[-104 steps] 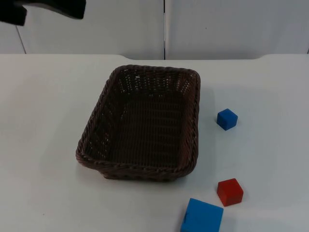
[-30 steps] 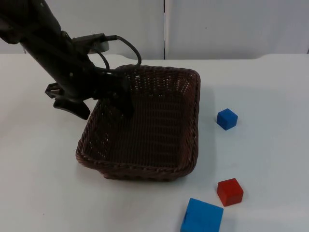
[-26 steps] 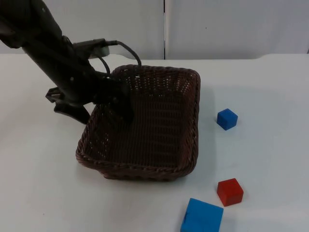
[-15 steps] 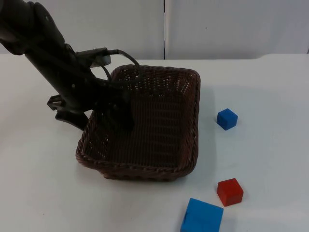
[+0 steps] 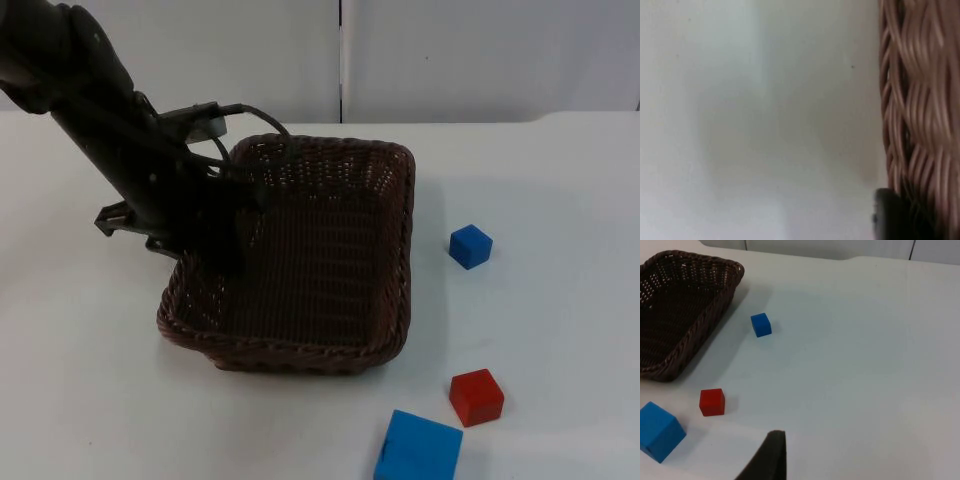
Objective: Pick up the basket with the left hand and place the largest block into the basket with the right hand.
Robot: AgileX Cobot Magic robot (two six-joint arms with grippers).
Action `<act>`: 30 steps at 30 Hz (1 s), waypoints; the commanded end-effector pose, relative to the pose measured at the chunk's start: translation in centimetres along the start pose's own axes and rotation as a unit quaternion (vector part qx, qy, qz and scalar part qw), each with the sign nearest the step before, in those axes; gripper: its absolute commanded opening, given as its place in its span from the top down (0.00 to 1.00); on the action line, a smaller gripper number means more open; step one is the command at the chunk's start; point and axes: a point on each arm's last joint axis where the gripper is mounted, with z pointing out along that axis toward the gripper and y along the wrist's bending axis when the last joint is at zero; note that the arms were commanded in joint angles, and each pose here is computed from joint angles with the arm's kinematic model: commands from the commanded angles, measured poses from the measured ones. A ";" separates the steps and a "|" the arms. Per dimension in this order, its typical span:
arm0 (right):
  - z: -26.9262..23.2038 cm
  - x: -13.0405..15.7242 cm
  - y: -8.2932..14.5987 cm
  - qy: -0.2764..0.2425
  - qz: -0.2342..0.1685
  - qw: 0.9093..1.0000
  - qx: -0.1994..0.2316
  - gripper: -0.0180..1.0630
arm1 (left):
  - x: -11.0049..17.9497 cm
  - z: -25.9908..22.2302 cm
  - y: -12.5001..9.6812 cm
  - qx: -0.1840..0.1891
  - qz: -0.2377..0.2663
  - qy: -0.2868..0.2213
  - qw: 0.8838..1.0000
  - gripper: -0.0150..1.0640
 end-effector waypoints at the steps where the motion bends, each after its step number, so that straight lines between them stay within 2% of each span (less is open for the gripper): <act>1: 0.0 0.0 0.0 -0.004 -0.001 1.000 0.002 0.01 | -0.2 -0.7 -0.5 0.003 0.001 -0.003 1.000 0.90; 2: 0.0 0.0 0.0 -0.004 -0.001 1.000 0.002 0.01 | -0.2 -0.7 -0.5 0.003 0.001 -0.003 1.000 0.90; 4: 0.0 0.0 0.0 -0.004 -0.001 1.000 0.002 0.01 | -0.4 -1.5 -0.9 0.005 0.004 -0.012 1.000 0.99; 10: 0.0 0.0 0.0 -0.004 -0.001 1.000 0.002 0.01 | -0.8 -4.7 -2.3 0.020 0.009 -0.041 0.999 0.99; 22: 0.0 0.0 0.0 -0.004 -0.001 1.000 0.002 0.01 | -0.3 -9.3 -4.1 0.039 0.015 -0.057 0.997 0.99; 30: 0.0 0.0 0.0 -0.004 -0.001 1.000 0.002 0.01 | 2.1 -11.1 -4.4 0.032 0.012 -0.070 0.997 0.99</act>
